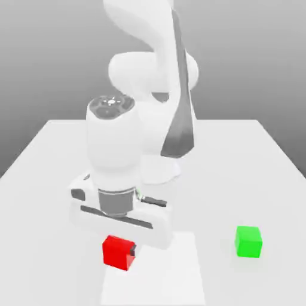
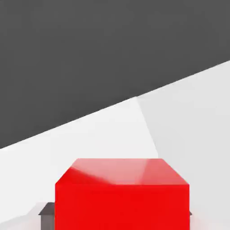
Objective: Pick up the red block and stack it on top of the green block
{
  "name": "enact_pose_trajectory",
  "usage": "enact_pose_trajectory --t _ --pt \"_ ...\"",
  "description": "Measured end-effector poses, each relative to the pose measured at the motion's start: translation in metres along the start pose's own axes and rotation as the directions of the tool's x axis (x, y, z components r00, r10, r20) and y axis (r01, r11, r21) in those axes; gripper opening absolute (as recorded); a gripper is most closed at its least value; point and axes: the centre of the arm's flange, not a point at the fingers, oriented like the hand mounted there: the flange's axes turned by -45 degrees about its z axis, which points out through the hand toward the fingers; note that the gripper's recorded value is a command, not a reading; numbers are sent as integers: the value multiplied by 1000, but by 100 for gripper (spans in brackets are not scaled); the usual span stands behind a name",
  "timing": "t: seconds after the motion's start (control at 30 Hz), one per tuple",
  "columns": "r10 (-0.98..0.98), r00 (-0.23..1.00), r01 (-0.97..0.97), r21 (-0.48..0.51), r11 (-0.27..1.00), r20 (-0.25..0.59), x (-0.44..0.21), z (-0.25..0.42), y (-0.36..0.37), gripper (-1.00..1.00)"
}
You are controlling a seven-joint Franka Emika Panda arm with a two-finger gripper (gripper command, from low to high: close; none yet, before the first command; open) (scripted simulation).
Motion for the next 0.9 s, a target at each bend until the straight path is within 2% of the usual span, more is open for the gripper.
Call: enact_pose_trajectory --t 0.5,0.77,0.9 --pt "282 959 -283 15 959 14 -118 -24 -144 -100" --pt "438 899 -438 -10 899 -6 -191 -27 -186 -100" --pt "471 882 -471 -9 882 -14 -190 -12 -187 -100"
